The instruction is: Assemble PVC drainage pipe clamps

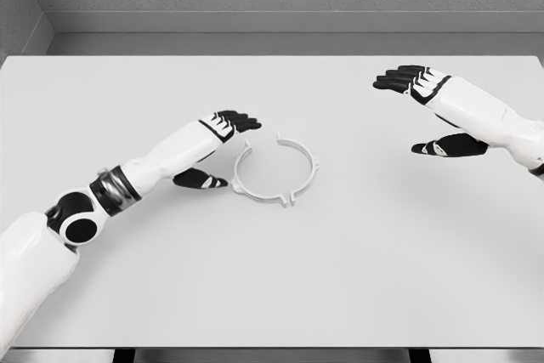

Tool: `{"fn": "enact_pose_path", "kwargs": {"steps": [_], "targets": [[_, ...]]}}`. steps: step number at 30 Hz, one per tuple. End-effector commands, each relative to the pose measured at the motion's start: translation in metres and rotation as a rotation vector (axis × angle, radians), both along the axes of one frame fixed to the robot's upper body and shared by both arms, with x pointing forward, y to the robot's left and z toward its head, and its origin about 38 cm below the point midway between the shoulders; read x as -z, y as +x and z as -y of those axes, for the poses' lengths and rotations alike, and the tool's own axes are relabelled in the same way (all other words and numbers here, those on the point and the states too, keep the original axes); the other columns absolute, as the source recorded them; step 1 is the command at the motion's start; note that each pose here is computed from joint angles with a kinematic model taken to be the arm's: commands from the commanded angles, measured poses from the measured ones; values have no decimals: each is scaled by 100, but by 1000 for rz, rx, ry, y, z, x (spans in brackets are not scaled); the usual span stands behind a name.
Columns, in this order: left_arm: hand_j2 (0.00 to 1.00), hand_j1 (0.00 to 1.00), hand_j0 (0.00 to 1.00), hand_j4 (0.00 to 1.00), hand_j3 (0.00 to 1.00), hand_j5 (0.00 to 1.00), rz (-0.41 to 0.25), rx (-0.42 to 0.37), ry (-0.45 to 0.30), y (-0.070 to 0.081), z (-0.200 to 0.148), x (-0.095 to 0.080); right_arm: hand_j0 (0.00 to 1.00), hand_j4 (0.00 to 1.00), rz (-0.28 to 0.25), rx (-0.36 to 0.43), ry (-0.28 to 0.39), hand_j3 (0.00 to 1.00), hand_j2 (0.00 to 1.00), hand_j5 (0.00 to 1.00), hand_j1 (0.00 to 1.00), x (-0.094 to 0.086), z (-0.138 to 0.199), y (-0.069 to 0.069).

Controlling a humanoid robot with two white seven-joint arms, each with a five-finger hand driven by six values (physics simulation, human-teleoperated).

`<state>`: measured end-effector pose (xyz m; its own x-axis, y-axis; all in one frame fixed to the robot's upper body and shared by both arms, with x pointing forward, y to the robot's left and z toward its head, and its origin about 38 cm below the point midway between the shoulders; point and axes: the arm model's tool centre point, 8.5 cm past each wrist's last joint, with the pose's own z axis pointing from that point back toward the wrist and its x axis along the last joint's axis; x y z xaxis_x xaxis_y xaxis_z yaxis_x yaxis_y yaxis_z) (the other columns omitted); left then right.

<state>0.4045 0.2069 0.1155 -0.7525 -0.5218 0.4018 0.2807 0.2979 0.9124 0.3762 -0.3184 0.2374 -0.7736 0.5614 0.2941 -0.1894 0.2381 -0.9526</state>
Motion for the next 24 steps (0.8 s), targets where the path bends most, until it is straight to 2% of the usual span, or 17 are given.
{"fn": "enact_pose_path", "kwargs": {"steps": [1,15,24], "targets": [[100,100,100,100,100,100,-3,-4,-2,0,-2,1,100,100,-3,0,7,100,100,100,100,0,0,0],[100,100,100,100,100,100,-34,-2,11,0,2,12,100,100,-1,-1,8,100,100,100,100,-1,0,0],[100,100,100,100,100,100,-42,6,-22,0,16,15,100,100,0,-2,8,100,100,100,100,-1,-1,0]]}}
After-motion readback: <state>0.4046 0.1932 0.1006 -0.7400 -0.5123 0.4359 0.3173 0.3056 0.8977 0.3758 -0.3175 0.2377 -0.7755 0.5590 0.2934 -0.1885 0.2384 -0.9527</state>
